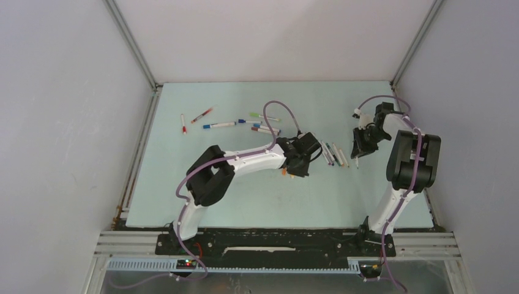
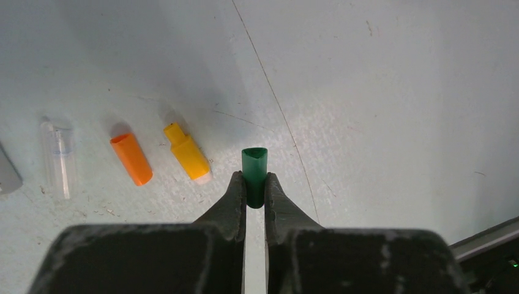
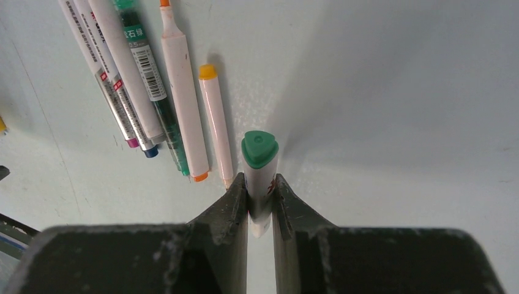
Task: Open the pen caps
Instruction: Place the pen at the center of the board.
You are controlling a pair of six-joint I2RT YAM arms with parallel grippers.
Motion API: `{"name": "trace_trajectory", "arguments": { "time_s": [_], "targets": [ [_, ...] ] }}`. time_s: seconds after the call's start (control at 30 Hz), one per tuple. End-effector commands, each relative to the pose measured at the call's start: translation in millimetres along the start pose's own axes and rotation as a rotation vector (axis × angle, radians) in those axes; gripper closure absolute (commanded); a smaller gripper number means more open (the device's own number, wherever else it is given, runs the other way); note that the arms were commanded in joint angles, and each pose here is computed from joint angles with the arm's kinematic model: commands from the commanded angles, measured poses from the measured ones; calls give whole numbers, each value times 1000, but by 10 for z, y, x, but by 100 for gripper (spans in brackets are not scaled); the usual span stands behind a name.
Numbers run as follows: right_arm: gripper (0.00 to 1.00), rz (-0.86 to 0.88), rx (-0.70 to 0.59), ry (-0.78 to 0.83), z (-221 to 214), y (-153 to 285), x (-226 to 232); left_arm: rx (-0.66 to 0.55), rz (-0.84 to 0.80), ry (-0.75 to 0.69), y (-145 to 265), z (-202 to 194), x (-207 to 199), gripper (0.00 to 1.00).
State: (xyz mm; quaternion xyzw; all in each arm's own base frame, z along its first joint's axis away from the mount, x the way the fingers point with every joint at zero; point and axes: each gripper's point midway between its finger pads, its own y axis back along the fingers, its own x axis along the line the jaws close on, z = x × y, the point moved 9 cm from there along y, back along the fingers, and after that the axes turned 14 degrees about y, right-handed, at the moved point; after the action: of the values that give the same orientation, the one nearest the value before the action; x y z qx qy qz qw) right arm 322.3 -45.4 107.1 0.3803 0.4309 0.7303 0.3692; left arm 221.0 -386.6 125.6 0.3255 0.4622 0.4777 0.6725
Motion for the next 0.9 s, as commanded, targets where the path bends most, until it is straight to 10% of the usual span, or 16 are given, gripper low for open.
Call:
{"name": "trace_trajectory", "arguments": {
  "time_s": [0.0,0.87],
  "targets": [
    [83,-18,-6,24,89,29,-27,-3,-28,27,29,94,-93,91],
    [72,-3,12,31,81,-19,0,21,-24,35,11,79,-58,79]
  ]
}}
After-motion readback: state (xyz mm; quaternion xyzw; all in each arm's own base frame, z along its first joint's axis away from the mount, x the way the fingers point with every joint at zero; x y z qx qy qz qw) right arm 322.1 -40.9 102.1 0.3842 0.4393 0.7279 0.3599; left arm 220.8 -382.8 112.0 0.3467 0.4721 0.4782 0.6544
